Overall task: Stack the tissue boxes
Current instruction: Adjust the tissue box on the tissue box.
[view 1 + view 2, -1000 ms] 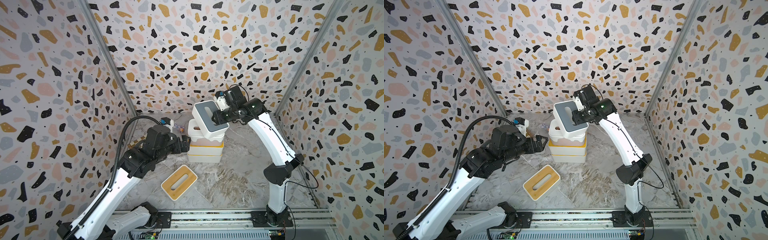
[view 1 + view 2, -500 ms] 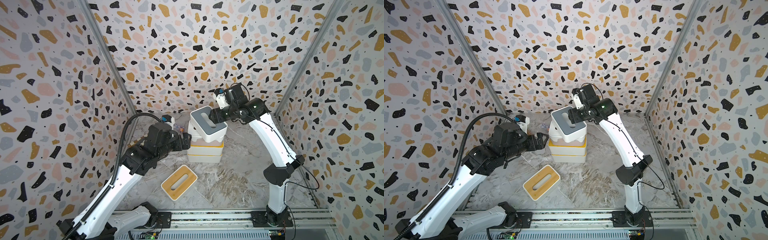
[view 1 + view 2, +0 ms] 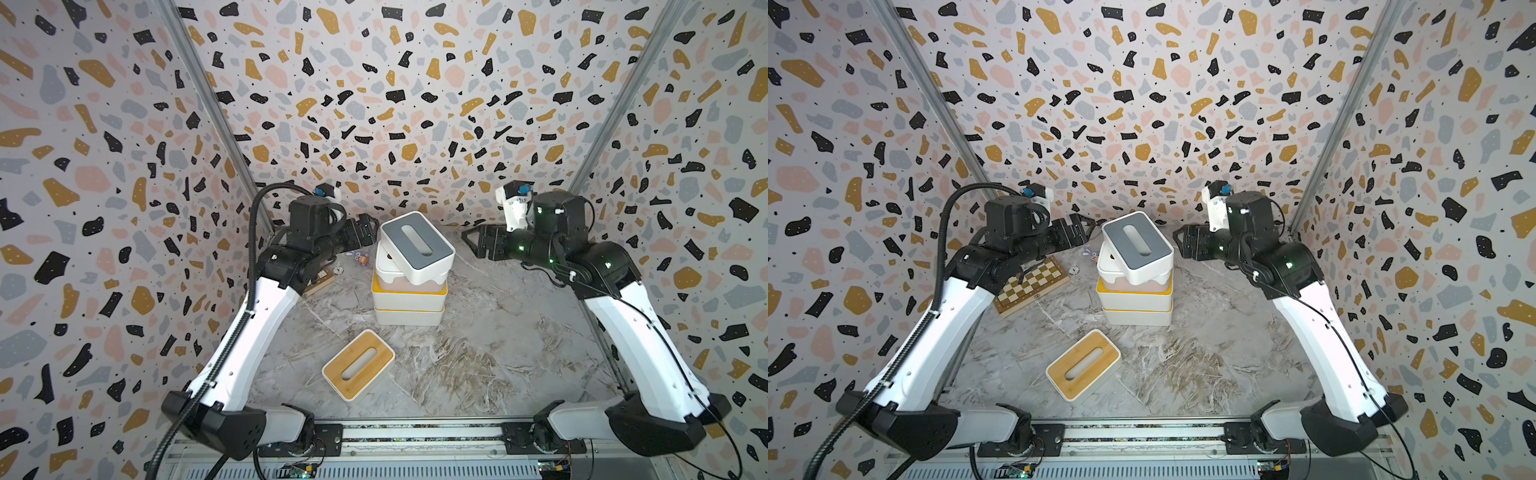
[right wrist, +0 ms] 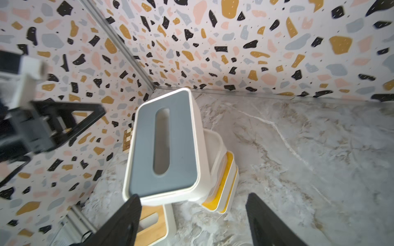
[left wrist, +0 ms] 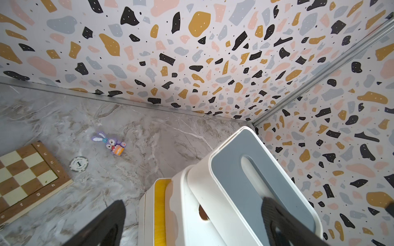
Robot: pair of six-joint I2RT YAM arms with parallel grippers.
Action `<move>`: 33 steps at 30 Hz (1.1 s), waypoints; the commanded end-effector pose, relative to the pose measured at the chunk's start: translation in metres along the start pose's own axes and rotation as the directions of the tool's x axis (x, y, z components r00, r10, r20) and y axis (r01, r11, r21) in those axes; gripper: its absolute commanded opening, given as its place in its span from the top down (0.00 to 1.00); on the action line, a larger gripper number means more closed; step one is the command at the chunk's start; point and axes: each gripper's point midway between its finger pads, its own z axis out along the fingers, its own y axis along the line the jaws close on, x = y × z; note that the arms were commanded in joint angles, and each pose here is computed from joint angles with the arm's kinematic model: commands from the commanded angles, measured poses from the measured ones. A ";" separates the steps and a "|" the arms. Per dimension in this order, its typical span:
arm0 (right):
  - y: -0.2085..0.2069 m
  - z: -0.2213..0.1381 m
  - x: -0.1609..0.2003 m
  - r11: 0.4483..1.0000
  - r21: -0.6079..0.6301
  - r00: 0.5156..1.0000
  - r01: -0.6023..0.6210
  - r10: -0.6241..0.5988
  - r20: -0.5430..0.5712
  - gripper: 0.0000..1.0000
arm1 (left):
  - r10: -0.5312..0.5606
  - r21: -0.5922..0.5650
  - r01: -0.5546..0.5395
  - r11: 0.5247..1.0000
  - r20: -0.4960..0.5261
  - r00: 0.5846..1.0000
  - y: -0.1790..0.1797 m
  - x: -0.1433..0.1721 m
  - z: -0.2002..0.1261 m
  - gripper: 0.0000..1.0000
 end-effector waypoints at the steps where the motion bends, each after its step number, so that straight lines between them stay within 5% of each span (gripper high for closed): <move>1: 0.024 0.017 0.016 0.982 -0.170 0.997 -0.078 0.076 -0.021 0.19 | 0.006 0.109 -0.008 0.994 0.019 1.000 -0.018 -0.018 0.014 0.00; 10: 0.054 0.045 0.051 0.945 -0.311 0.993 -0.106 0.086 -0.076 0.11 | -0.001 0.308 0.022 0.951 -0.068 0.998 -0.049 -0.015 0.051 0.01; 22: 0.042 0.059 0.056 0.964 -0.243 0.993 -0.112 0.098 -0.070 0.07 | 0.014 0.437 0.045 0.899 -0.132 0.991 -0.071 -0.001 0.033 0.00; 33: 0.031 0.067 0.039 0.971 -0.209 0.993 -0.117 0.109 -0.050 0.04 | -0.019 0.427 0.109 0.898 -0.209 0.978 -0.071 0.018 0.010 0.01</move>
